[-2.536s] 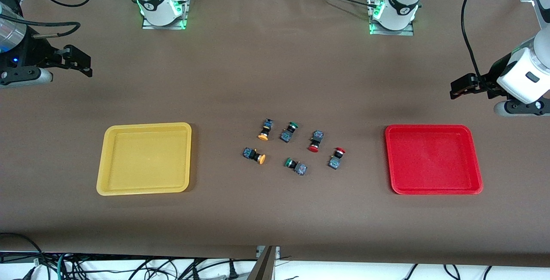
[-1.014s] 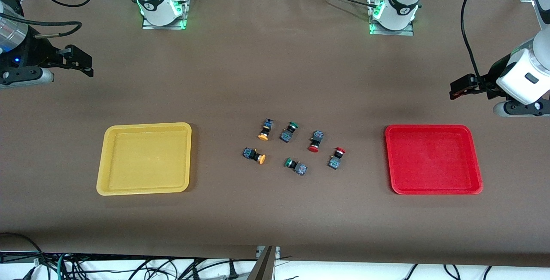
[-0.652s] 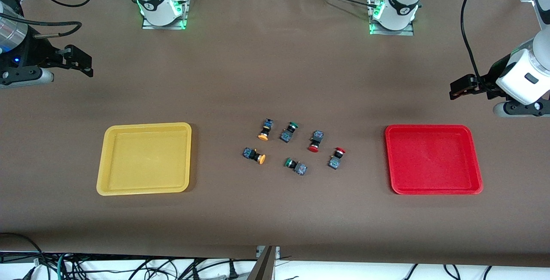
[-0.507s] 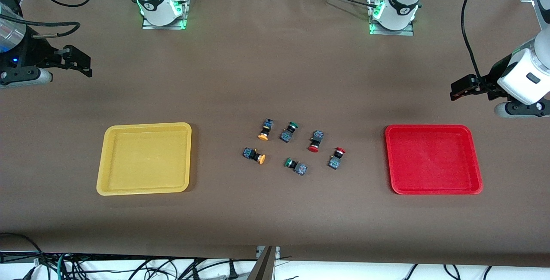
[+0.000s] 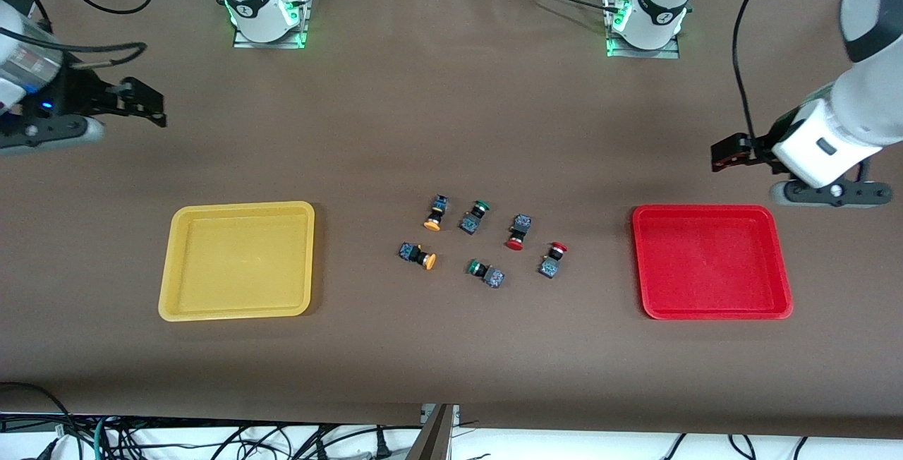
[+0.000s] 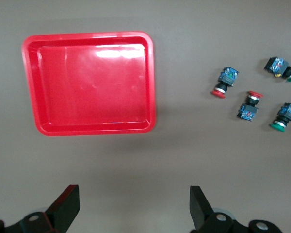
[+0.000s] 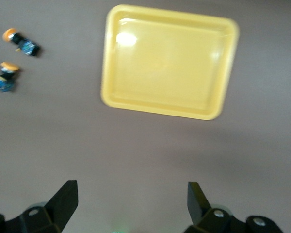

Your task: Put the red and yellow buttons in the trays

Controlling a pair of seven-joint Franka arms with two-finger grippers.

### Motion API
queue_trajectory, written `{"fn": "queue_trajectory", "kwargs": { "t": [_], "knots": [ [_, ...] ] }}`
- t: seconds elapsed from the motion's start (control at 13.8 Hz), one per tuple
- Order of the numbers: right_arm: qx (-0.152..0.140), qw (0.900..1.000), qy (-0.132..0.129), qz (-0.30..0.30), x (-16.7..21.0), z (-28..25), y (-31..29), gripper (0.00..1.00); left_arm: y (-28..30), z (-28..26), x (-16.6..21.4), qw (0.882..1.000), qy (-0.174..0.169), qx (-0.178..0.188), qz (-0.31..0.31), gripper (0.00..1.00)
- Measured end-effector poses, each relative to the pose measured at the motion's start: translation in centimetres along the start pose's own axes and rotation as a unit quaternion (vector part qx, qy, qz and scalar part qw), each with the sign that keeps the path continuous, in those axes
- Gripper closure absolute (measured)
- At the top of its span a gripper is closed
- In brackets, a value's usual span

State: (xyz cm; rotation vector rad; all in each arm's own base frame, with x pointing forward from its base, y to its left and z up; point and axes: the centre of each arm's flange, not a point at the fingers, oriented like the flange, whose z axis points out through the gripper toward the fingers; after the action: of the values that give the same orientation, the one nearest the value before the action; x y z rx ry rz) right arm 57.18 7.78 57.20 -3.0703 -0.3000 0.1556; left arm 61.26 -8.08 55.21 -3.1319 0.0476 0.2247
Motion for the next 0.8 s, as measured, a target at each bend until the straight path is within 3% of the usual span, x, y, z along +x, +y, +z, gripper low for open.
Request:
{"fn": "queue_trajectory", "kwargs": {
  "t": [0.14, 0.36, 0.58, 0.8],
  "knots": [
    [0.021, 1.0, -0.002, -0.011, 4.2, 5.6, -2.6, 0.0, 2.2, 2.1, 1.0, 1.0, -0.012, 0.003, 0.017, 0.0],
    [0.014, 1.0, -0.016, -0.013, 8.7, 14.6, -6.2, 0.0, 7.5, 7.0, 3.6, 0.999, -0.008, 0.005, 0.052, 0.0],
    [0.014, 0.999, 0.008, -0.036, 11.2, 20.0, -10.9, 0.0, 12.2, 12.7, 6.4, 0.997, 0.009, -0.026, 0.069, 0.0],
    [0.024, 0.997, 0.039, -0.063, 12.6, 25.0, -16.1, 0.0, 16.0, 17.9, 8.2, 0.995, 0.027, -0.033, 0.087, 0.0]
  ]
}}
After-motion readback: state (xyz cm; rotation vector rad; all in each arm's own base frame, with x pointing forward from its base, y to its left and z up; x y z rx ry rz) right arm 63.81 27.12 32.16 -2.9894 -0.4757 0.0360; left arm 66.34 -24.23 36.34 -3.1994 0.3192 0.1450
